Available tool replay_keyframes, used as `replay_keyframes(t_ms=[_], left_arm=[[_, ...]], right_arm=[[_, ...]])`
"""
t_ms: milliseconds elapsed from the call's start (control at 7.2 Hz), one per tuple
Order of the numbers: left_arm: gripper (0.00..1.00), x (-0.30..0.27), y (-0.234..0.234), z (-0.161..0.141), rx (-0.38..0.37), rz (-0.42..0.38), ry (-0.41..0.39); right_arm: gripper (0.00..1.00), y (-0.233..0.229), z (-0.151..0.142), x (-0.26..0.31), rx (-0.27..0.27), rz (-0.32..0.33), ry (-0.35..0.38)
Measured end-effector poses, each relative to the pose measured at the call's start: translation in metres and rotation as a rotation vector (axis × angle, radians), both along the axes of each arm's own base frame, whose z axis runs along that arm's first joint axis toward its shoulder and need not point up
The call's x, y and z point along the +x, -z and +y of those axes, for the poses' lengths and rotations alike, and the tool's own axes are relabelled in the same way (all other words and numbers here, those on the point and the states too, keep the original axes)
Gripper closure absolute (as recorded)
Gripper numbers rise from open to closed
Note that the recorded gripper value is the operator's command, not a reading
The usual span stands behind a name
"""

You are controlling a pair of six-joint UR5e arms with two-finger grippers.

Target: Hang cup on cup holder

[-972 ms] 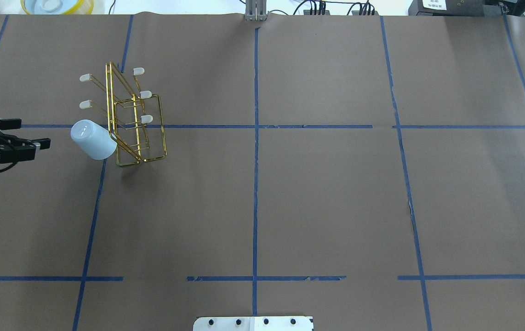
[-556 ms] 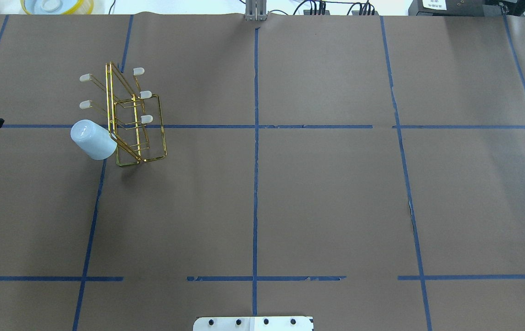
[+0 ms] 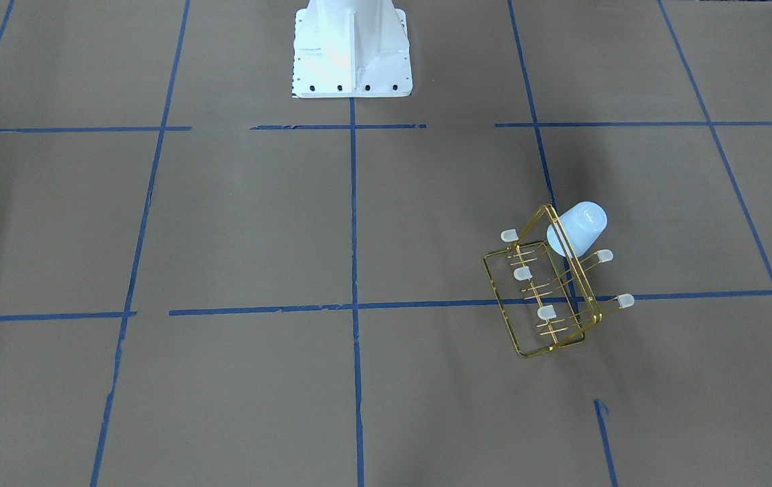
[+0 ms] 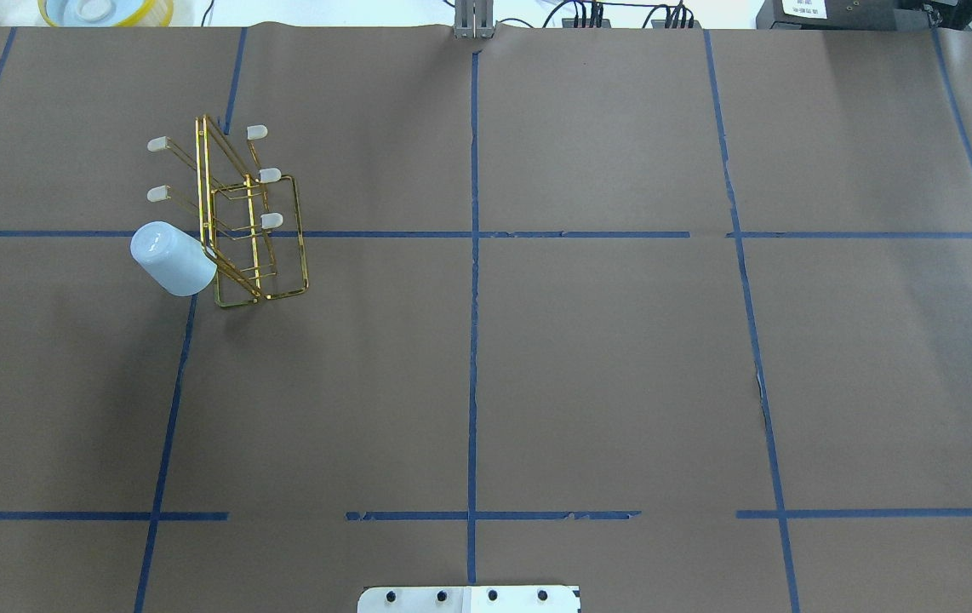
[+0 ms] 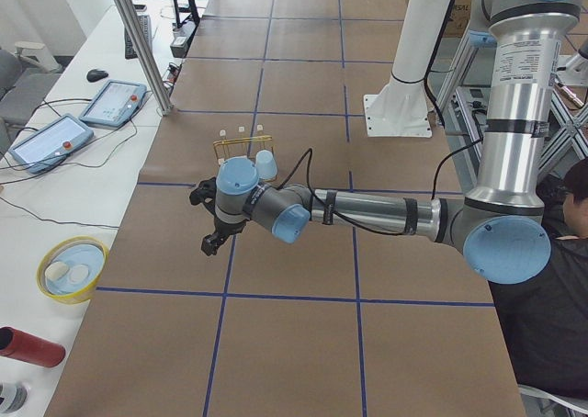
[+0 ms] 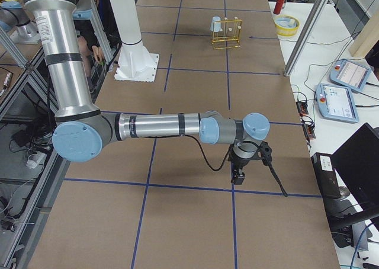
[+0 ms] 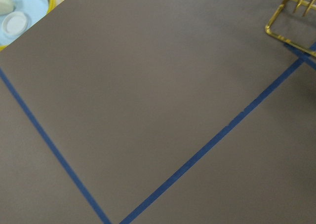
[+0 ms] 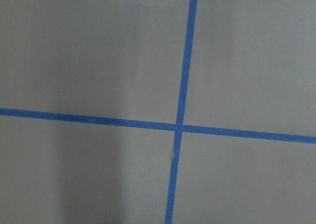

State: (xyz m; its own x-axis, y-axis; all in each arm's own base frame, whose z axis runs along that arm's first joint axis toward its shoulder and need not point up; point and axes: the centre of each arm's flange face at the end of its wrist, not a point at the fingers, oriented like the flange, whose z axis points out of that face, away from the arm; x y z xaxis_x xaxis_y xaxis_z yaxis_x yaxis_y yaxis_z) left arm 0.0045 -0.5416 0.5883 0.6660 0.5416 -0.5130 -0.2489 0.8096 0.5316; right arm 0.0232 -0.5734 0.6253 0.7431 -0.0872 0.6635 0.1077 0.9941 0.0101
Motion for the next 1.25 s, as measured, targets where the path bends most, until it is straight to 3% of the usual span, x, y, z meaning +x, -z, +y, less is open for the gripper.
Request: replay_keyframes(t_ms=[556,694,972,1250], left_arm=[[0.0,-0.036,-0.031,0.012,-0.406,0.073,0.046],[0.0,-0.04,-0.036,0.017,-0.473,0.095,0.054],[0.0,-0.043,-0.037,0.02,-0.526,0.108,0.074],[0.0,-0.044,-0.029,0.019,-0.524,0.111,0.094]], right_arm=[[0.0,0.0,0.0,0.0,0.0,0.0,0.0],[0.0,0.0,0.0,0.0,0.0,0.0,-0.001],[0.0,0.0,0.0,0.0,-0.001,0.0,-0.001],[0.0,0.0,0.0,0.0,0.0,0.0,0.0]])
